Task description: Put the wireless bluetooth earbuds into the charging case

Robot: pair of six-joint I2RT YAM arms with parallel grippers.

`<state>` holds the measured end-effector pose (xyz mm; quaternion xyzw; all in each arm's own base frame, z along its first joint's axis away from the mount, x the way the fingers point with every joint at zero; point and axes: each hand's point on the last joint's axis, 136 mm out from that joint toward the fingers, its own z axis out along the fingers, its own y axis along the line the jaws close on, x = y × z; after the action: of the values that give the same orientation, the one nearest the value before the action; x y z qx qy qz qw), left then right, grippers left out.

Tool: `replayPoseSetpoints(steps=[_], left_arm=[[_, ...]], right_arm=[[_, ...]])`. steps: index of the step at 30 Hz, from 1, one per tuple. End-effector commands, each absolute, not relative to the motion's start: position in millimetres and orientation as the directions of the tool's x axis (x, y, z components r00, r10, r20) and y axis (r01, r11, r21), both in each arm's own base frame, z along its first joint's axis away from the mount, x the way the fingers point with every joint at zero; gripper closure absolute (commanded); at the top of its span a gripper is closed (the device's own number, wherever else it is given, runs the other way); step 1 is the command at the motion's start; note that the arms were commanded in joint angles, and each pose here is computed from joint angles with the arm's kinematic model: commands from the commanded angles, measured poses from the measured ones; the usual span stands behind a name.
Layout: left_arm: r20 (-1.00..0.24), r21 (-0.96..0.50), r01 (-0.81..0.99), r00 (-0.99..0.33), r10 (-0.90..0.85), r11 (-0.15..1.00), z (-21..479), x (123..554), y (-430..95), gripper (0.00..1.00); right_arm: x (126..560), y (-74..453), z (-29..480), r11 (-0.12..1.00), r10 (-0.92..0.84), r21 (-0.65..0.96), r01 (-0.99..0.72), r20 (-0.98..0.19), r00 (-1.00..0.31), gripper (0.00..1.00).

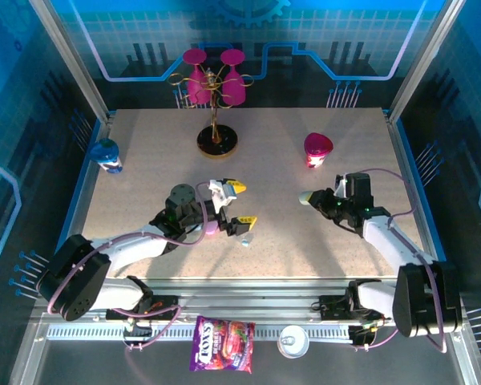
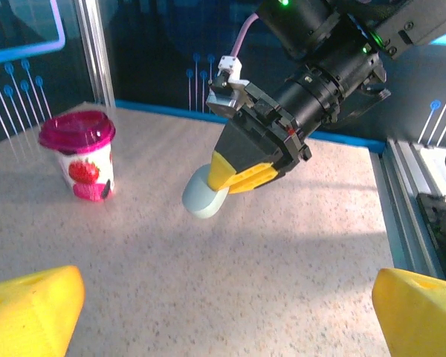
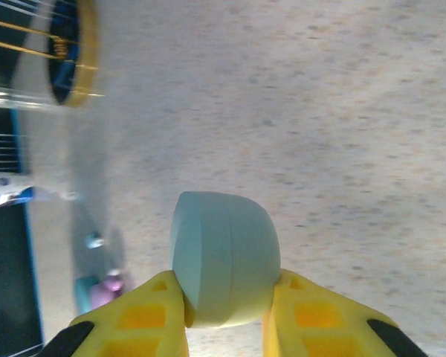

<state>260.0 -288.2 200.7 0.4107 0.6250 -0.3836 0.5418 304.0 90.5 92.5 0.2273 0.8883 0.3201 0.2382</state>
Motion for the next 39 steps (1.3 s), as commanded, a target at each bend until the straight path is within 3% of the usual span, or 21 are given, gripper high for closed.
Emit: replayPoseSetpoints(steps=[1,8,13,21,28,34,39], left_arm=[[-0.982,-0.038,0.923,-0.105,0.155,0.382,190.5,256.5,-285.4,0.01],[-0.944,-0.14,0.804,-0.284,0.166,0.578,176.9,280.7,-264.7,0.01],[-0.814,-0.151,0.556,-0.539,0.216,0.817,143.2,303.5,-221.7,0.01],[-0.574,-0.141,0.372,-0.786,0.231,0.917,106.3,277.3,-184.1,0.02],[-0.353,-0.122,0.249,-0.916,0.192,0.961,77.8,246.1,-162.6,0.17],[-0.3,-0.099,0.259,-0.928,0.219,0.961,59.8,245.2,-162.5,0.4],[-0.258,-0.108,0.251,-0.942,0.217,0.962,49.9,244.4,-166.4,0.48]], right_arm=[[297.0,75.9,68.3,0.752,0.523,0.598,0.276,-0.287,-0.803,0.76],[298.0,64.6,44.8,0.778,0.523,0.536,0.326,-0.267,-0.809,0.71],[298.6,54.4,54.3,0.81,0.511,0.489,0.325,-0.316,-0.799,0.51],[294.2,38.5,106.0,0.901,0.404,0.362,0.24,-0.494,-0.77,0.28],[291.3,71.3,140.9,0.975,0.149,0.223,0.013,-0.608,-0.78,0.2],[294.9,89.5,143.3,0.973,0.117,0.23,-0.035,-0.616,-0.779,0.2],[295.9,92.0,144.9,0.974,0.109,0.222,-0.04,-0.62,-0.777,0.2]])
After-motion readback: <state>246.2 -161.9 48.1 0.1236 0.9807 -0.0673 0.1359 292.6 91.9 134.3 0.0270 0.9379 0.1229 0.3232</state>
